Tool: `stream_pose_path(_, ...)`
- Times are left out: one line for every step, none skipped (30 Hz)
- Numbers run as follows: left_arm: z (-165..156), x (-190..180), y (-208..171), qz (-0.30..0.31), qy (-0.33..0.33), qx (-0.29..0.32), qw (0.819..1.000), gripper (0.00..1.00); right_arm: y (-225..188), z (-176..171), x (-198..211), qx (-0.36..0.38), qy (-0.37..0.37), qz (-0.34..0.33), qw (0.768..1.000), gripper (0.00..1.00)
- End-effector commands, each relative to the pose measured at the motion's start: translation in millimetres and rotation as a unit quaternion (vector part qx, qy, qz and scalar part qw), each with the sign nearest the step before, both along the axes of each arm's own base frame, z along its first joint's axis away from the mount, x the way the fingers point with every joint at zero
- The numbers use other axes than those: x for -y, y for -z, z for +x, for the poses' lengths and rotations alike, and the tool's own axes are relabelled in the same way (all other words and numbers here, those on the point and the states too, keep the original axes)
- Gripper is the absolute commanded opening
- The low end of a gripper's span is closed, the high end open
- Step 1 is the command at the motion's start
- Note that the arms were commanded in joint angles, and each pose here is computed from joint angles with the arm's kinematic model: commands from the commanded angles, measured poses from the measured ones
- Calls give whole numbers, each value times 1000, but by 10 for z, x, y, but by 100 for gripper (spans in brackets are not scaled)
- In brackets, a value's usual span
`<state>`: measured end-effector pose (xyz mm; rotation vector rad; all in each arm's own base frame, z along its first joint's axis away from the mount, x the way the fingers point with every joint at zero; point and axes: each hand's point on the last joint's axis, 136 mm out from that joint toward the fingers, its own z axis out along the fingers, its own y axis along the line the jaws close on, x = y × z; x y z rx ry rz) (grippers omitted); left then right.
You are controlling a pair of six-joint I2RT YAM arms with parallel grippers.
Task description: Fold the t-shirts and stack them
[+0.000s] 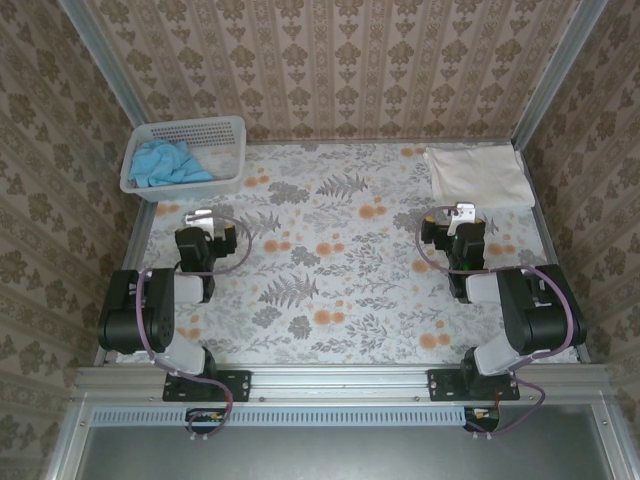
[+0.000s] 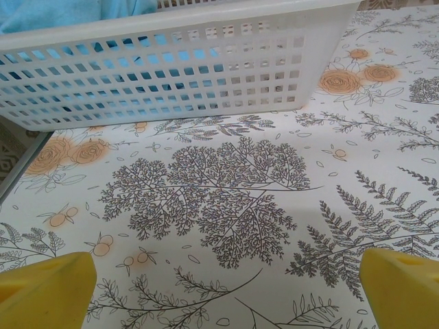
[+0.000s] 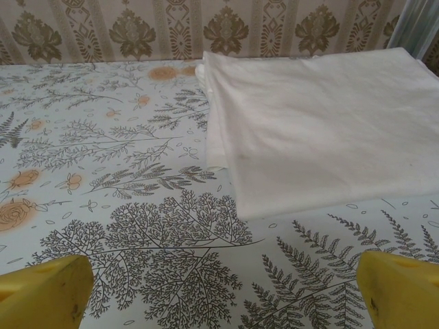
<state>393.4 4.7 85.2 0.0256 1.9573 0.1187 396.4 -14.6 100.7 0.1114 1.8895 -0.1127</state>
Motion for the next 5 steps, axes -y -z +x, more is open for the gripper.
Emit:
stream_pose_path(59,-1,-89,4,4,12,1000,100,11,8,-22,-3,-2,2,1000,100)
stream_pose_path(56,1,-85,4,5,11,1000,100,12,8,-23,-3,-2,2,1000,100)
stream_pose_path(52,4,-86,4,6,12,1000,100,10,9,-22,-3,-2,2,1000,99)
stream_pose_path(56,6,-98,4,7,14,1000,100,7,11,-22,-3,-2,2,1000,99)
stream_pose_path(51,4,-95,5,6,14,1000,100,11,9,-22,-3,-2,2,1000,100)
